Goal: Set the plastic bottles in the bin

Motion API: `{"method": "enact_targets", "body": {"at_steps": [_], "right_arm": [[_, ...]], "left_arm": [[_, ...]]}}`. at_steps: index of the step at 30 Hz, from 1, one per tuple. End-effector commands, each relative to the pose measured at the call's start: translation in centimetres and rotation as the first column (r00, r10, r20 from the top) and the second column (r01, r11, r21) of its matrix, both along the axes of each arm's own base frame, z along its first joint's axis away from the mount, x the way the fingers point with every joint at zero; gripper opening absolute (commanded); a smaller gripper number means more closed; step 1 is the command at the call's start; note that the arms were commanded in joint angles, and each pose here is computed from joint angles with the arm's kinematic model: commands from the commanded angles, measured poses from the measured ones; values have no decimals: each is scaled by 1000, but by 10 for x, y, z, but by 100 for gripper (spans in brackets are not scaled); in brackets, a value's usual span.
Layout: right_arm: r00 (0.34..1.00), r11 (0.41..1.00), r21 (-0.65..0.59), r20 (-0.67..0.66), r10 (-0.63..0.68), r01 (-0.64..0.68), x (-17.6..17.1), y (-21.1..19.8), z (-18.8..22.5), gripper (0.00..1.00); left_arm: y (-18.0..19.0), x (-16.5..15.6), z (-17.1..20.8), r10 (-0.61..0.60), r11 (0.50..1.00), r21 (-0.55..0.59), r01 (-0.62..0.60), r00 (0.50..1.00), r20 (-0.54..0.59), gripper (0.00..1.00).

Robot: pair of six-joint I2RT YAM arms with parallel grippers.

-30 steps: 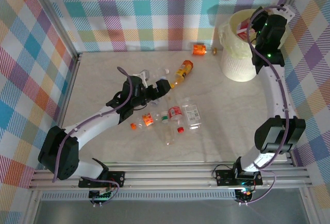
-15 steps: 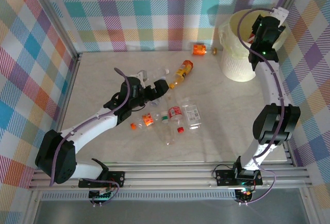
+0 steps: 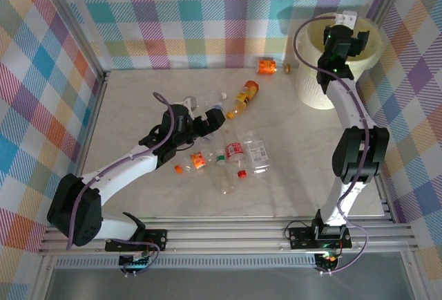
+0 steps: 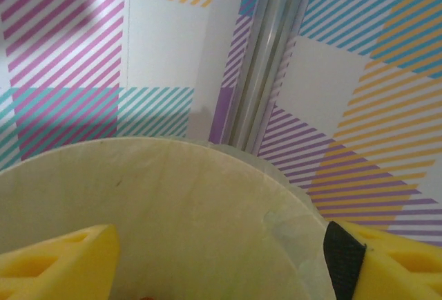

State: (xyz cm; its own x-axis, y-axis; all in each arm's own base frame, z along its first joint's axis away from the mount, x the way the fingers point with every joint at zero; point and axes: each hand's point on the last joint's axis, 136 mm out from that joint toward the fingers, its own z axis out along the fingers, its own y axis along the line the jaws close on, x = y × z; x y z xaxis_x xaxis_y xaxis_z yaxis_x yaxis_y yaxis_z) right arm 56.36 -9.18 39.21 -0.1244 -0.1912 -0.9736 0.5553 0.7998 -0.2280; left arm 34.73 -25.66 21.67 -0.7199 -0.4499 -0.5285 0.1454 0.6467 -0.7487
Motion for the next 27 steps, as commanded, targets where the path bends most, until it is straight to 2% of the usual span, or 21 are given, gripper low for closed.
{"method": "enact_targets", "body": {"at_steps": [1, 12, 16, 21, 24, 27], "right_arm": [[992, 998, -17, 109, -57, 60, -13, -9, 43, 80], [995, 999, 43, 93, -29, 25, -24, -4, 49, 86], [991, 988, 86, 38, 125, -128, -26, 26, 47, 93], [953, 945, 126, 12, 302, -301, -38, 75, 47, 100], [918, 903, 183, -6, 396, -388, -47, 103, 43, 100], [863, 831, 276, -9, 505, -484, -61, 130, 34, 100]], "left_arm": [[6, -4, 0, 15, 1000, 26, -15, 1000, 12, 100], [13, -3, -8, 53, 997, 53, -53, 999, -10, 100], [22, -2, -14, 101, 992, 73, -99, 994, -28, 100], [32, -2, -22, 158, 984, 91, -153, 986, -50, 100], [39, -4, -25, 188, 978, 109, -180, 980, -62, 100], [48, -7, -28, 219, 969, 135, -208, 973, -69, 100]]}}
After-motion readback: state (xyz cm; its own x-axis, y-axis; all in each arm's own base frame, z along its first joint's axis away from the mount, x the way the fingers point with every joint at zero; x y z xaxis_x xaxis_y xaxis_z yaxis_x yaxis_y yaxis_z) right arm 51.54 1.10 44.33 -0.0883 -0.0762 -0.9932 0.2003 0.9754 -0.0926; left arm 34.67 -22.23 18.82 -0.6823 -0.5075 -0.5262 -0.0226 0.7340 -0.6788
